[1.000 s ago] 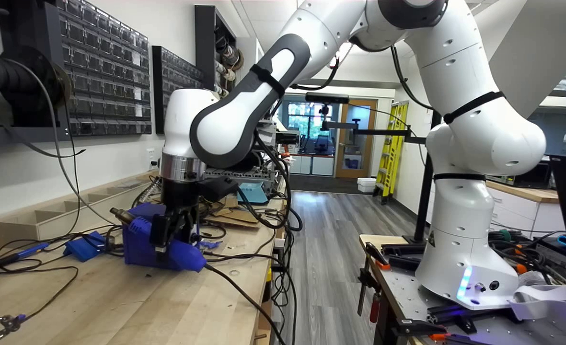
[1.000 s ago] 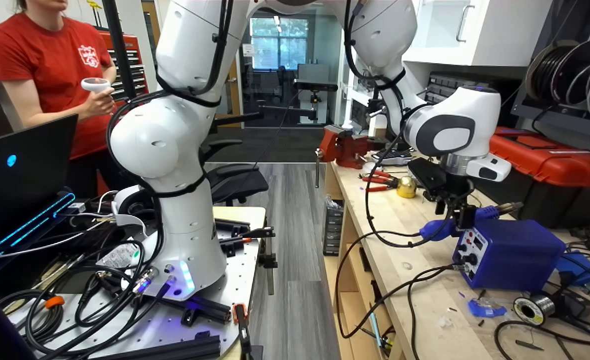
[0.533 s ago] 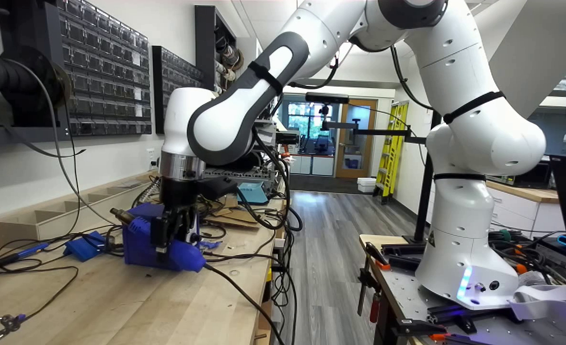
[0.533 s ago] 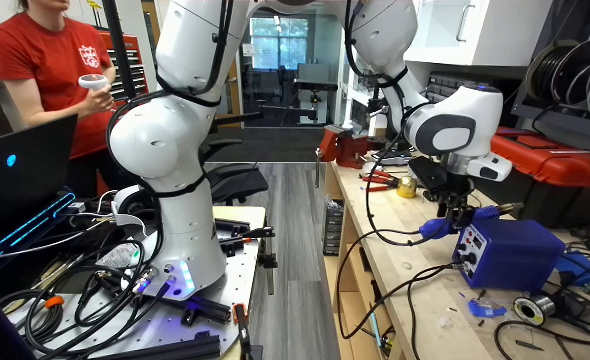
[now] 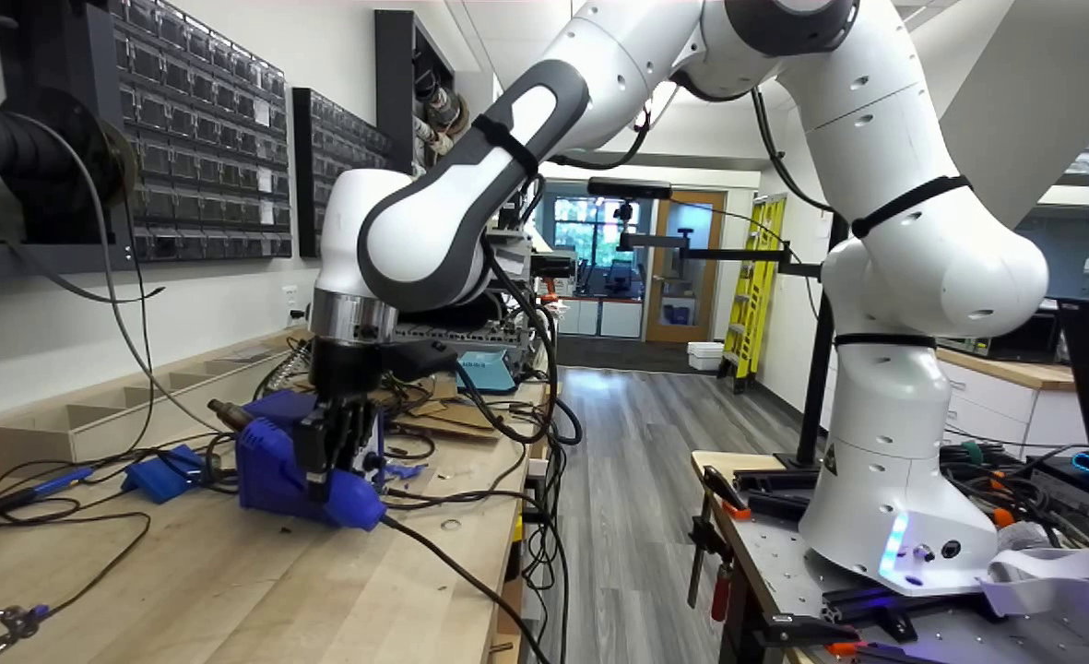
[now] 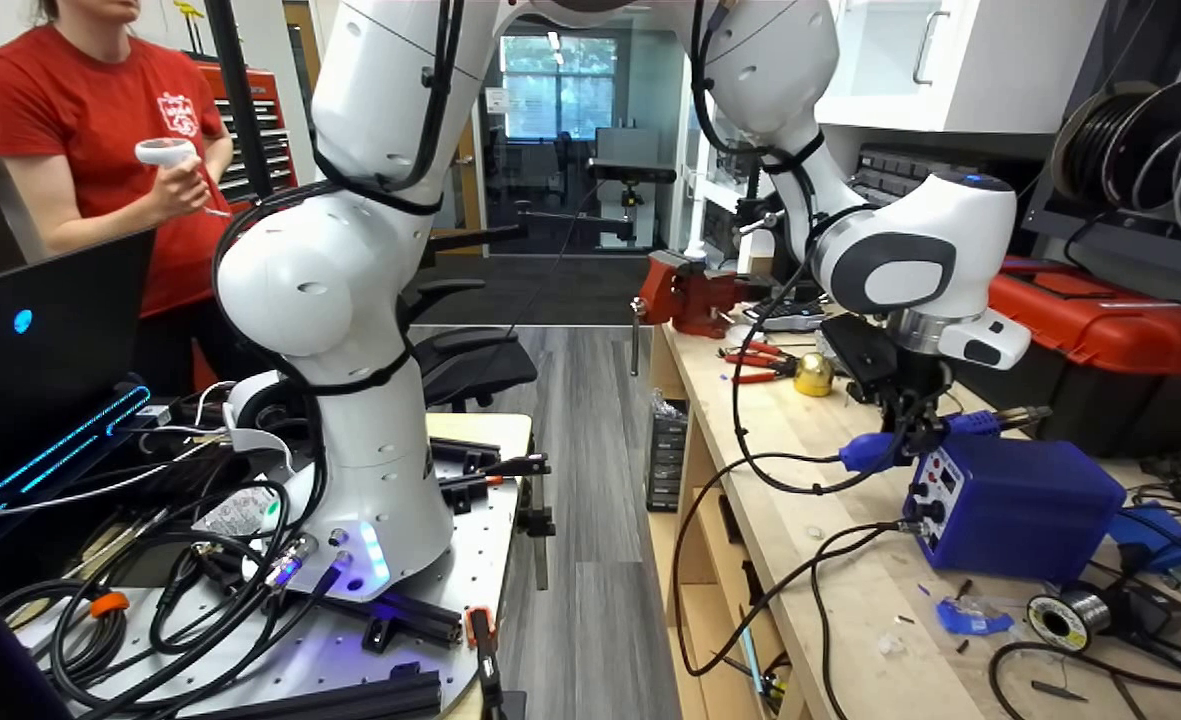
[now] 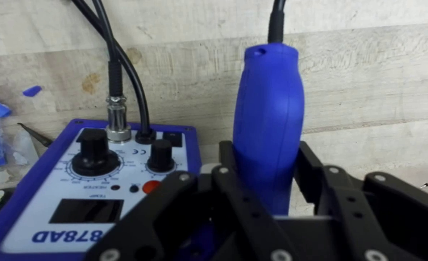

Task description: Pick up the blue tool

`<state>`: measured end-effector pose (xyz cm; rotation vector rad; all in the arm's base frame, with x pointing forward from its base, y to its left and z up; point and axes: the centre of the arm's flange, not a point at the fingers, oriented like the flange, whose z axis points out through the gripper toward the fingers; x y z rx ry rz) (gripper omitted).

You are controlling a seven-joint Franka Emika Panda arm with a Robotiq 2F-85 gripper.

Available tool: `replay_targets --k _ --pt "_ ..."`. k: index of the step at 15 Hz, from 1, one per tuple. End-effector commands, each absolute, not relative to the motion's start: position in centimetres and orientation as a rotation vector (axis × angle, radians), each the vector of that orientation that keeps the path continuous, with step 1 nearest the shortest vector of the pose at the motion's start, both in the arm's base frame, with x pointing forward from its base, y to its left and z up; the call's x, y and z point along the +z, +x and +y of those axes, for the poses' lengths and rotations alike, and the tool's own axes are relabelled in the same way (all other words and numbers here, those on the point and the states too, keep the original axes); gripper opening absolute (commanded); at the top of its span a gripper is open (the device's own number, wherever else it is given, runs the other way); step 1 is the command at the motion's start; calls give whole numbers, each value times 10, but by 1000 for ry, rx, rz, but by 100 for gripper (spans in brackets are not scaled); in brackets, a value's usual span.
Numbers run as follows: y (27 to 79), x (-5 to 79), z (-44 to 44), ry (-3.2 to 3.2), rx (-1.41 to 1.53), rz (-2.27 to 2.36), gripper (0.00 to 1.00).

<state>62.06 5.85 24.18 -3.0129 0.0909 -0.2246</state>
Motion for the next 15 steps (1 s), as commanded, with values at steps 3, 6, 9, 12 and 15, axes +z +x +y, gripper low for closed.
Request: replay_targets --k 3,6,9,12,15 --pt "612 269 62 -2991 -337 52 17" --pt "604 280 67 -2989 -400 34 17" --pt "598 293 71 -2974 -479 16 17" --pt "596 309 77 -2953 -562 -14 17" --pt "596 320 88 -2927 -613 -64 17"
